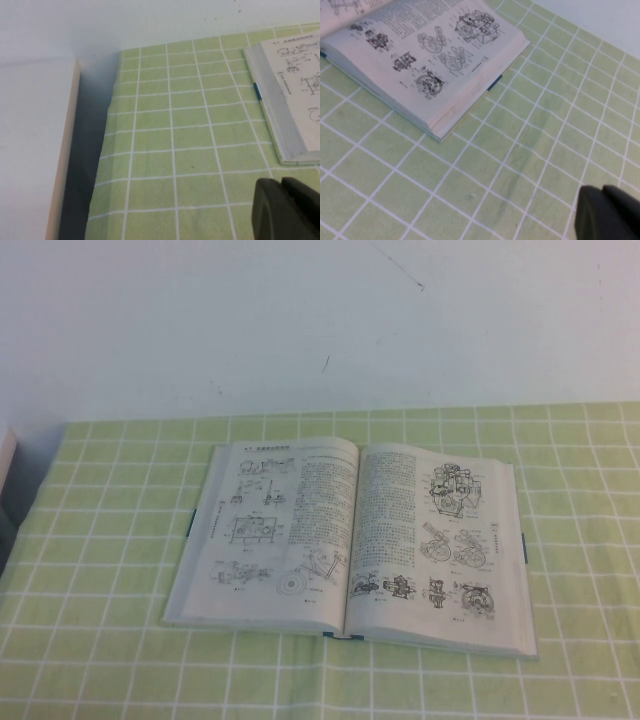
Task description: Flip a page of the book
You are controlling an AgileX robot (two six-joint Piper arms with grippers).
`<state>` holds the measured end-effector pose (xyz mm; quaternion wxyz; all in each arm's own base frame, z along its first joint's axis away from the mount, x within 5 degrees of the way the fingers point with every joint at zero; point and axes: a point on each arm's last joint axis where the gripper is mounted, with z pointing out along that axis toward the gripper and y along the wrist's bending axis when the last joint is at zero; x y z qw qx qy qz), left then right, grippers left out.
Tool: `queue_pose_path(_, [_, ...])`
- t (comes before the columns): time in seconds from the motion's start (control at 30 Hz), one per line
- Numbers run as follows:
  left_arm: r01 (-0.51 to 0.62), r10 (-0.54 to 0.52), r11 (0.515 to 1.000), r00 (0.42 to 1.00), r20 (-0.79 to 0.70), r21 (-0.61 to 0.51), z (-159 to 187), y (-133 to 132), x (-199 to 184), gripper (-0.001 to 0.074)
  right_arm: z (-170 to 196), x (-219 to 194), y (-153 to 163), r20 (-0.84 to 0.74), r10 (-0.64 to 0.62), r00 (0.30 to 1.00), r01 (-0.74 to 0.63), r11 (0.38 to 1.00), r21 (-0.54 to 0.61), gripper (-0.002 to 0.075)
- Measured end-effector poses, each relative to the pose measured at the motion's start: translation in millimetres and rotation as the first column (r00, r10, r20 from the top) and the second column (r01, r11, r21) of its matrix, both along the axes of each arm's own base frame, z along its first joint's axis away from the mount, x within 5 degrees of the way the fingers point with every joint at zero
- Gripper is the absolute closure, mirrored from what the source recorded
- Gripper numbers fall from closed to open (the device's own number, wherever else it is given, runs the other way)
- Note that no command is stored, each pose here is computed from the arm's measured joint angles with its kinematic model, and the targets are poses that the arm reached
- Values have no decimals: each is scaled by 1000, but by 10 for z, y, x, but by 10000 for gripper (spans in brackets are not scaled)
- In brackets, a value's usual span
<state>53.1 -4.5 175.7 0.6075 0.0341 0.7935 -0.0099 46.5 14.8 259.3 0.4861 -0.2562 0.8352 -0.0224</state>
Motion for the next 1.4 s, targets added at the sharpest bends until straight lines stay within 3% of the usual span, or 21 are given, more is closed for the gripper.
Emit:
queue_pose_path(0.2, [-23,22,998,1000,-9,-59,-4,6,-1,739,0,0,0,0,0,1000,0,1000,0,728])
queue_pose_path(1.03, [-20,19,999,1000,-15,-43,-5,11,-3,739,0,0,0,0,0,1000,0,1000,0,728])
queue_pose_path(1.4, [-34,32,996,999,-18,-88,-5,12,-3,739,0,0,0,0,0,1000,0,1000,0,728])
